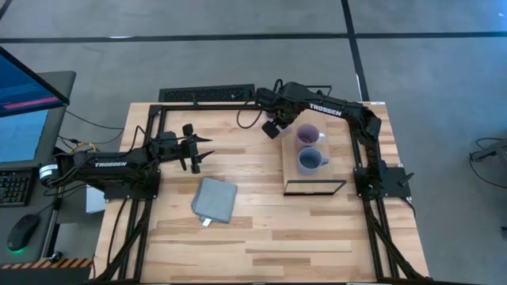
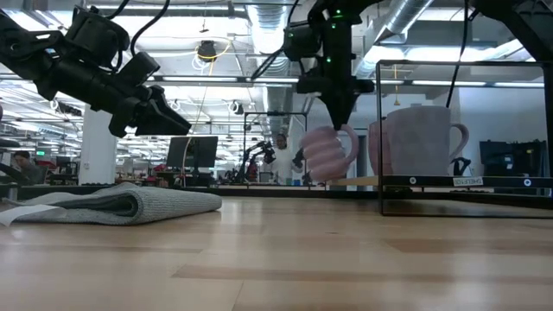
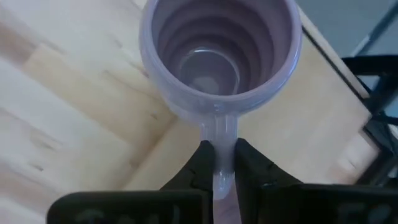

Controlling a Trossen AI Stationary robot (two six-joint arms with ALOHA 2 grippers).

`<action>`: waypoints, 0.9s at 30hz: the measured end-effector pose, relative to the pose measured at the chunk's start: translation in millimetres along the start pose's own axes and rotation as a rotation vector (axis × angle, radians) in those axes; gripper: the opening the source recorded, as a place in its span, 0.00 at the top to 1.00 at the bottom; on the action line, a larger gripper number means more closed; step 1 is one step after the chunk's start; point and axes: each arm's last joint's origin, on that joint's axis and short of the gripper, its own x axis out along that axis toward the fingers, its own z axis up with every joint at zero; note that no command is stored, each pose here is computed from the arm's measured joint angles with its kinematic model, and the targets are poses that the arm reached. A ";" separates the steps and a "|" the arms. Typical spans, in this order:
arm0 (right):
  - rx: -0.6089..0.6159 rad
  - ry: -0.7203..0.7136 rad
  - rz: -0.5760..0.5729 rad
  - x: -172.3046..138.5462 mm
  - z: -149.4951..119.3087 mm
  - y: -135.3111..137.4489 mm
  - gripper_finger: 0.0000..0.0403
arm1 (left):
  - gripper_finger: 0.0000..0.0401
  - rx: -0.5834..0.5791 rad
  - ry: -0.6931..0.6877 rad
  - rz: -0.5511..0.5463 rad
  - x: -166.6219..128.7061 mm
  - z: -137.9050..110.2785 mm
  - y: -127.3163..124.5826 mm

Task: Stack small to large cups/mugs on shelf
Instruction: Put the purple mug on the shelf

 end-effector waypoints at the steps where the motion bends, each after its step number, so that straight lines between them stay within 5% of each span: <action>1: 0.009 0.001 -0.009 0.1 -0.3 -0.5 0.88 | 0.53 0.000 0.002 -0.001 0.0 -0.2 -0.1; 27: 0.022 0.108 -0.103 10.0 4.7 -50.6 0.89 | 0.53 -0.009 0.003 -0.001 0.0 -0.3 -0.1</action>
